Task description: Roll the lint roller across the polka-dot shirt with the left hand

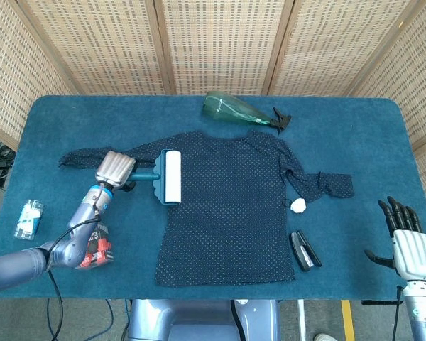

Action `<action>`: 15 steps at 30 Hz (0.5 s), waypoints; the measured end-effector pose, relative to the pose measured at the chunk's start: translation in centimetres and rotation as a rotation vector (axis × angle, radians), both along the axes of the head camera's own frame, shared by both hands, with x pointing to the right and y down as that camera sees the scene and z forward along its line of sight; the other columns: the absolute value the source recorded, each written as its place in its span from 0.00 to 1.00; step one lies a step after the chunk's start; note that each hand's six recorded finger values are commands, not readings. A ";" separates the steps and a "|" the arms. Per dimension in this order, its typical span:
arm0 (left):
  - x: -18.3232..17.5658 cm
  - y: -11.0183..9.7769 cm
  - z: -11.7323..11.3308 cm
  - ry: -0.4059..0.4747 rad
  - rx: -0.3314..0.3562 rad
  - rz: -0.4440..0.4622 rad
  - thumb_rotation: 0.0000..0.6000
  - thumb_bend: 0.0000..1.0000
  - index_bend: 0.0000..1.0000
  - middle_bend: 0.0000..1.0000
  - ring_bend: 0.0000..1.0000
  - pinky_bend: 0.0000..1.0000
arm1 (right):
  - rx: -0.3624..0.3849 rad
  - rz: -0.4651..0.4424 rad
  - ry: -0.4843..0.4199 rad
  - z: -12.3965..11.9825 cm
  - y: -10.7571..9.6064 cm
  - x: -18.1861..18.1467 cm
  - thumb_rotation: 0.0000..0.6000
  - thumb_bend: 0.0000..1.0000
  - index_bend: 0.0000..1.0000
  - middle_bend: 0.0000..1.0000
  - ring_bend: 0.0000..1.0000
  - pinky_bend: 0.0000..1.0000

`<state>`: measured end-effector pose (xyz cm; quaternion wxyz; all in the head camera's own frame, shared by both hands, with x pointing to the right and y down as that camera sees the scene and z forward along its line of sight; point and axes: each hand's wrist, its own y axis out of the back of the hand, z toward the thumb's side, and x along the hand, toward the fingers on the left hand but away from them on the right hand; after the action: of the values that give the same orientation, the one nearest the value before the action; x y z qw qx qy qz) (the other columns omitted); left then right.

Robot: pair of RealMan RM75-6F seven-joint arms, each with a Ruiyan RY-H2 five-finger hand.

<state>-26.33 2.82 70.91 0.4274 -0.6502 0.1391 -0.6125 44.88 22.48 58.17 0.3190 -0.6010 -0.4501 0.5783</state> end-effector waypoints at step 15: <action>5.3 -1.4 1.5 -0.075 -0.053 0.070 1.00 0.44 0.87 0.85 0.73 0.70 | -0.029 0.012 0.017 0.7 0.0 0.3 1.00 0.11 0.00 0.00 0.00 0.00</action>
<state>-21.07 1.46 72.41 0.4361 -0.6424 0.0840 -0.6246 45.22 22.48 58.91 0.3105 -0.5978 -0.4425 0.5920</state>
